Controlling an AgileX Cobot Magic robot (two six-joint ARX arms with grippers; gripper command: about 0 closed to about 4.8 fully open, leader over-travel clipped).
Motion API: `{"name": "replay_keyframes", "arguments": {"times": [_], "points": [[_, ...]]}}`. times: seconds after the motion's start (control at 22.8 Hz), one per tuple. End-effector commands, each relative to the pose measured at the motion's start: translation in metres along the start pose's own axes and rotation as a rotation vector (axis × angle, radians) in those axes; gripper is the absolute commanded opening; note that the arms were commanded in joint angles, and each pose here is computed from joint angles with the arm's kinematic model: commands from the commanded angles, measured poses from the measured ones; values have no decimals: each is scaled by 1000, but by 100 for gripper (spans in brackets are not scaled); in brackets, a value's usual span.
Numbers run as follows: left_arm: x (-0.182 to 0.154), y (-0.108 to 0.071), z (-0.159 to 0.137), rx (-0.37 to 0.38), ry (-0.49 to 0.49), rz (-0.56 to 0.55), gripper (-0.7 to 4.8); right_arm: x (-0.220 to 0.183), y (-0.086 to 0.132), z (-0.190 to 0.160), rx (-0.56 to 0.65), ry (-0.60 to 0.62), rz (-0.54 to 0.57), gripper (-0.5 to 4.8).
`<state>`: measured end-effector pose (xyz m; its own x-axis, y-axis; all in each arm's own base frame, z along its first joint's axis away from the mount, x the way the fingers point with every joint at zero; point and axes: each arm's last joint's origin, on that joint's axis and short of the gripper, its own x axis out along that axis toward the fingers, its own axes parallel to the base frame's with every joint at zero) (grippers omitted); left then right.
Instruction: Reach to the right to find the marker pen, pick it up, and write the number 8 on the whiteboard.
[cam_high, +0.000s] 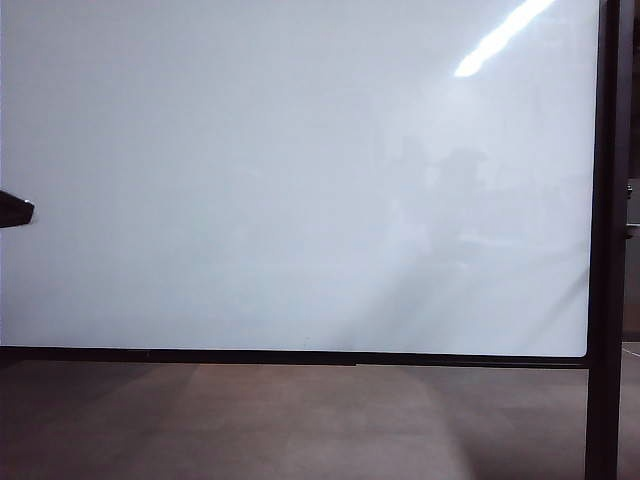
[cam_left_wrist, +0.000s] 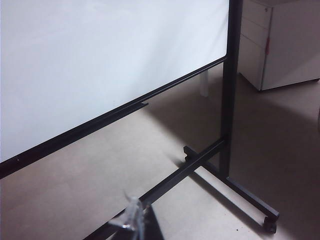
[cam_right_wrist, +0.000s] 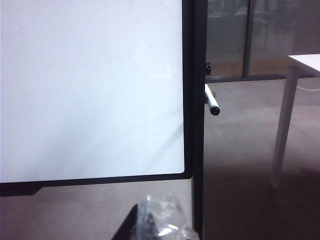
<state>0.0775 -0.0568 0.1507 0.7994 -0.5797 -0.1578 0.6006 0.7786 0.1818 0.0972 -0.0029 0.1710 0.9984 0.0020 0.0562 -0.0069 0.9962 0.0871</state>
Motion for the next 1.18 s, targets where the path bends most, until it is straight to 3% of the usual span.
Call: {"name": "replay_keyframes", "arguments": {"times": [0.04, 0.09, 0.18, 0.53, 0.66, 0.79, 0.92, 1.1, 1.18], "points": [[0, -1, -2, -1, 19, -14, -5, 0, -2, 1, 77, -22, -84, -1], [0, -1, -2, -1, 19, -14, -5, 0, -5, 1, 104, -32, -165, -1], [0, -1, -2, -1, 20, -14, -5, -1, -6, 2, 104, -49, -201, -1], [0, -1, -2, -1, 19, -13, -5, -6, -3, 43, 114, -363, -212, -1], [0, -1, -2, -1, 19, -13, -5, -7, -1, 70, 110, -399, -200, -1], [0, -1, -2, -1, 19, -14, -5, 21, 3, 102, -9, -321, -162, 1], [0, -1, -2, 0, 19, -16, -5, 71, 1, 112, -62, -213, -171, 45], [0, -3, -2, 3, 15, -34, -5, 139, -23, 106, -115, -100, -140, 54], [0, -3, -2, 3, 16, -31, -5, 165, -45, 94, -92, -59, -86, 101]]}}
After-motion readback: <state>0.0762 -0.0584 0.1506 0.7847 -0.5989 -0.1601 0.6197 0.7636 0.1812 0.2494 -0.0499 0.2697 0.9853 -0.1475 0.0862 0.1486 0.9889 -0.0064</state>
